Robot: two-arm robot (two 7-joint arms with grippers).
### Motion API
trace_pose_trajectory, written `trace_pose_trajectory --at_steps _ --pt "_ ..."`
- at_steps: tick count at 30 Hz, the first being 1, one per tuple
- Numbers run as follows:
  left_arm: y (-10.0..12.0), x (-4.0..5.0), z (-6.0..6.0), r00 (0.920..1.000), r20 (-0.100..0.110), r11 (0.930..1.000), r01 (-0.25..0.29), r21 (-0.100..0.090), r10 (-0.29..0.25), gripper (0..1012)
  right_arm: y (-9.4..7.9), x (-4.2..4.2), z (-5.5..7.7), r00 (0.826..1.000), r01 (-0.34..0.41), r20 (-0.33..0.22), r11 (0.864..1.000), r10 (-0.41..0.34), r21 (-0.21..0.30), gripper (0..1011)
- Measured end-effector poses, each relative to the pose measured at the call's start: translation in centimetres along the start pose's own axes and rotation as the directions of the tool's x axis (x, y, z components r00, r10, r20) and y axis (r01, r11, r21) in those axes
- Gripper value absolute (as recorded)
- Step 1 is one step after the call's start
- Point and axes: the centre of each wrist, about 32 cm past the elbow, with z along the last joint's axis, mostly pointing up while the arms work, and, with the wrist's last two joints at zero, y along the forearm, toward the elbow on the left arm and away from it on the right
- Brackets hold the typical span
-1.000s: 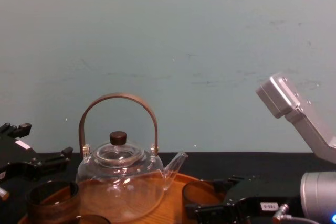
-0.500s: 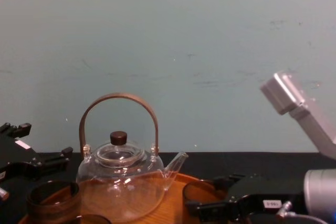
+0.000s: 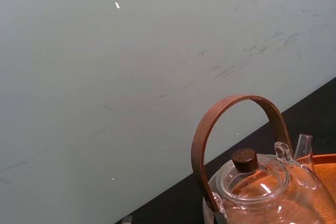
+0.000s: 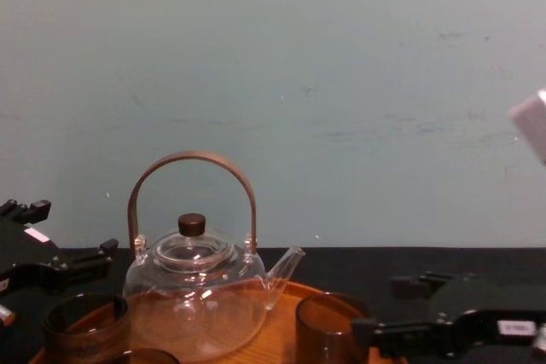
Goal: Pick up the glass from the table and place it on the tray.
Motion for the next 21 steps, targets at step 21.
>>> trace_pose_trajectory --at_steps 21 --pt "0.0 0.0 0.0 1.0 0.0 1.0 0.0 0.0 0.0 1001 -7.2 -0.79 -0.9 0.977 0.212 -0.004 0.97 -0.213 0.121 1002"
